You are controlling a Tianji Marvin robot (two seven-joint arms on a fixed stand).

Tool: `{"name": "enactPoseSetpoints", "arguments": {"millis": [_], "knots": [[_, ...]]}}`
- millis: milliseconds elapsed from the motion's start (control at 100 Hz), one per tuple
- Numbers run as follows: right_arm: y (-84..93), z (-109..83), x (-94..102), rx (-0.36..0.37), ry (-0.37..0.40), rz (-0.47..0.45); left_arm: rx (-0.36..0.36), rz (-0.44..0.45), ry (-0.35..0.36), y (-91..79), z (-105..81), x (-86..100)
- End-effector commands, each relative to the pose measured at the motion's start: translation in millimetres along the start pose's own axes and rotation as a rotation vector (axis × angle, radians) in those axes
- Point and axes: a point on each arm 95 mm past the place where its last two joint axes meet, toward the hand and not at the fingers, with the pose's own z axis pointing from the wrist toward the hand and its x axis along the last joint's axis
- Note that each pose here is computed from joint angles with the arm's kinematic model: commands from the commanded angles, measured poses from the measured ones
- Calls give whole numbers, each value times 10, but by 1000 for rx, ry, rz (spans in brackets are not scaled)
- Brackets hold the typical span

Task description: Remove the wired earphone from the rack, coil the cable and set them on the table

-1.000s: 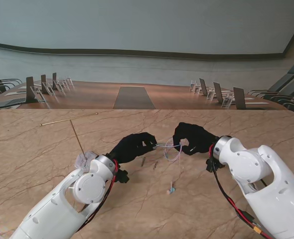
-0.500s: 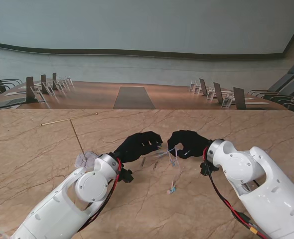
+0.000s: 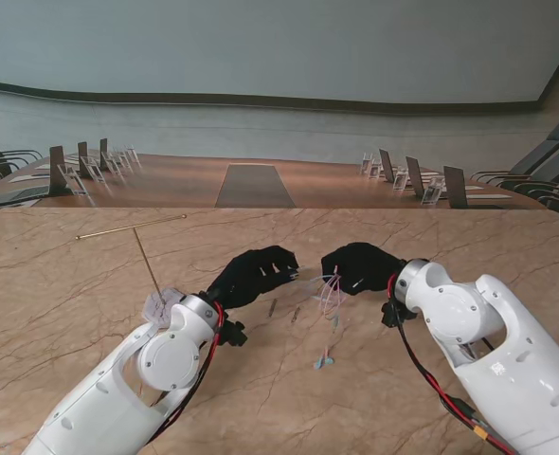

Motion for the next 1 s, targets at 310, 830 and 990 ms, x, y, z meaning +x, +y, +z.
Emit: {"name": "enactPoseSetpoints", "arguments": {"millis": [310,830,990], "knots": [[121,-8,55,-63,17,-22,-90,7,-20,226,-81,-32],[437,-15,16,-179,6,-102,-169,-11,44,304,-101,146],[448,-22,-8,-193,-13,-118,-214,-28,59,395,-78,213]]}}
